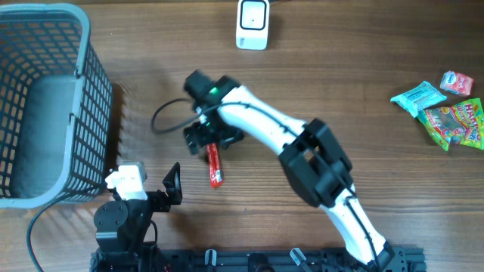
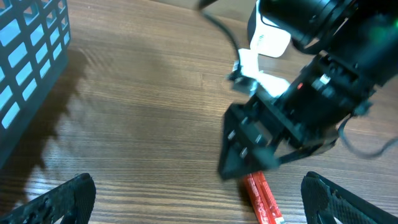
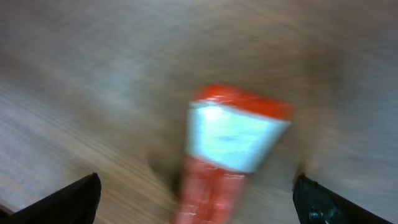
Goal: Scan the item barcode
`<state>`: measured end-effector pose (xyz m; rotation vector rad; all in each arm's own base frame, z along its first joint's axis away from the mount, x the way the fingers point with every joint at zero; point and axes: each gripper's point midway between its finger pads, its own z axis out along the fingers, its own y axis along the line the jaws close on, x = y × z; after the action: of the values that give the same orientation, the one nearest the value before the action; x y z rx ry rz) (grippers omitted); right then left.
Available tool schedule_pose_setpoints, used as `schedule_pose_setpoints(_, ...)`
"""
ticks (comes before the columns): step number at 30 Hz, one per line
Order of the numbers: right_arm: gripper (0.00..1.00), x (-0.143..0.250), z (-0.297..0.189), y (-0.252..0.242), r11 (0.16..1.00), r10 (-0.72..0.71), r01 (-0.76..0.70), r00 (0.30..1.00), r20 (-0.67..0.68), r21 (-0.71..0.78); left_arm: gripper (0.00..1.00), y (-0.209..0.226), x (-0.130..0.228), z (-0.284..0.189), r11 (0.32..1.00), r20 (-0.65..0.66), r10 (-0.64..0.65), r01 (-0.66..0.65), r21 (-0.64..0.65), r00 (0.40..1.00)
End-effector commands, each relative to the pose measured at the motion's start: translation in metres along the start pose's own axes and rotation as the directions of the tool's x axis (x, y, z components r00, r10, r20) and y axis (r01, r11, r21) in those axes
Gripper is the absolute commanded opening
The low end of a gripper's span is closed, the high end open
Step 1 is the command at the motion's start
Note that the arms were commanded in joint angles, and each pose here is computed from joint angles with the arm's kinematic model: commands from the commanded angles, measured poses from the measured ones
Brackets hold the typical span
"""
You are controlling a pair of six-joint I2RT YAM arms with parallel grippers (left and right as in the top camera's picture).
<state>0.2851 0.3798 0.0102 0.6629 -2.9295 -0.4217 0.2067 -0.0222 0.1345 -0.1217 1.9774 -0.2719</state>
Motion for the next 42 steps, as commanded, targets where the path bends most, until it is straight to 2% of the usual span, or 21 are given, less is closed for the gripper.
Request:
schedule_pose_setpoints(1,1.0,0.015,0.022,-0.007,0.994,0.057,-0.055,0.998,-0.021,0.097,1.0,0.0,-0.003,-0.001,1.0,0.013,0.001,-0.001,-0.002,1.0)
schedule_pose_setpoints(4,1.0,0.024,0.033,-0.039,0.958,0.138,-0.135,0.99,0.007,0.252,1.0,0.0,-0.003,-0.001,1.0,0.013,0.002,-0.002,-0.002,1.0)
schedule_pose_setpoints(6,0.97,0.046,0.045,-0.054,0.941,0.192,-0.171,0.98,-0.044,0.293,1.0,0.0,-0.003,-0.001,1.0,0.013,0.002,-0.002,-0.002,1.0)
schedule_pose_setpoints(8,0.64,0.066,0.054,-0.062,0.925,0.254,-0.215,0.963,-0.089,0.312,1.0,0.0,-0.003,-0.001,1.0,0.013,0.001,-0.001,-0.003,1.0)
schedule_pose_setpoints(10,0.43,0.07,0.059,-0.061,0.93,0.258,-0.218,0.96,-0.105,0.296,1.0,0.0,-0.003,-0.001,1.0,0.013,0.001,-0.001,-0.002,1.0)
schedule_pose_setpoints(13,0.04,0.062,0.062,-0.055,0.948,0.238,-0.209,0.966,-0.099,0.24,1.0,0.0,-0.003,-0.001,1.0,0.013,0.001,-0.001,-0.002,1.0)
schedule_pose_setpoints(16,0.05,0.05,0.063,-0.043,0.971,0.206,-0.192,0.974,-0.095,0.143,1.0,0.0,-0.003,-0.001,1.0,0.013,0.001,-0.001,-0.002,1.0)
schedule_pose_setpoints(19,0.04,0.045,0.055,-0.052,0.913,0.391,-0.377,0.918,-0.067,0.158,1.0,0.0,-0.003,-0.001,1.0,0.013,0.002,-0.002,-0.003,1.0)
schedule_pose_setpoints(21,0.04,0.039,0.044,-0.067,0.821,0.556,-0.545,0.831,-0.019,0.171,1.0,0.0,-0.003,-0.001,1.0,0.013,0.002,-0.002,-0.003,1.0)
schedule_pose_setpoints(22,0.04,0.038,0.036,-0.076,0.743,0.653,-0.644,0.757,0.013,0.183,1.0,0.0,-0.003,-0.001,1.0,0.013,0.002,-0.002,-0.002,1.0)
schedule_pose_setpoints(25,0.04,0.051,0.022,-0.096,0.37,0.916,-0.901,0.395,0.076,0.225,1.0,0.0,-0.003,-0.001,1.0,0.013,0.002,-0.002,-0.002,1.0)
schedule_pose_setpoints(26,0.04,0.063,0.017,-0.099,0.176,0.975,-0.95,0.205,0.087,0.257,1.0,0.0,-0.003,-0.001,1.0,0.013,0.002,-0.002,-0.003,1.0)
schedule_pose_setpoints(27,0.04,0.071,0.014,-0.1,0.053,0.992,-0.959,0.082,0.096,0.278,1.0,0.0,-0.003,-0.001,1.0,0.013,0.001,-0.001,-0.002,1.0)
schedule_pose_setpoints(28,0.04,0.074,0.012,-0.099,-0.024,0.995,-0.957,0.004,0.096,0.289,1.0,0.0,-0.003,-0.001,1.0,0.013,0.002,-0.002,-0.003,1.0)
schedule_pose_setpoints(31,0.04,0.073,0.009,-0.096,-0.141,0.99,-0.946,-0.132,0.053,0.291,1.0,0.0,-0.003,-0.001,1.0,0.013,0.001,-0.001,-0.003,1.0)
schedule_pose_setpoints(34,0.04,0.067,0.006,-0.098,-0.269,0.963,-0.923,-0.267,0.047,0.275,1.0,0.0,-0.003,-0.001,1.0,0.013,0.002,-0.002,-0.002,1.0)
schedule_pose_setpoints(37,0.07,0.051,0.008,-0.11,-0.265,0.964,-0.942,-0.257,0.062,0.205,1.0,0.0,-0.003,-0.001,1.0,0.013,0.002,-0.002,-0.002,1.0)
schedule_pose_setpoints(38,0.46,0.049,0.008,-0.113,-0.248,0.968,-0.949,-0.238,0.072,0.193,1.0,0.0,-0.003,-0.001,1.0,0.013,0.002,-0.002,-0.002,1.0)
schedule_pose_setpoints(39,0.96,0.044,0.009,-0.116,-0.184,0.982,-0.967,-0.173,0.075,0.175,1.0,0.0,-0.003,-0.001,1.0,0.013,0.002,-0.002,-0.002,1.0)
schedule_pose_setpoints(40,1.0,0.034,0.011,-0.119,-0.041,0.997,-0.989,-0.032,0.067,0.14,1.0,0.0,-0.003,-0.001,1.0,0.013,0.001,-0.001,-0.002,1.0)
schedule_pose_setpoints(42,1.0,0.021,0.012,-0.118,0.099,0.994,-0.99,0.104,0.045,0.098,1.0,0.0,-0.003,-0.001,1.0,0.013,0.002,-0.002,-0.003,1.0)
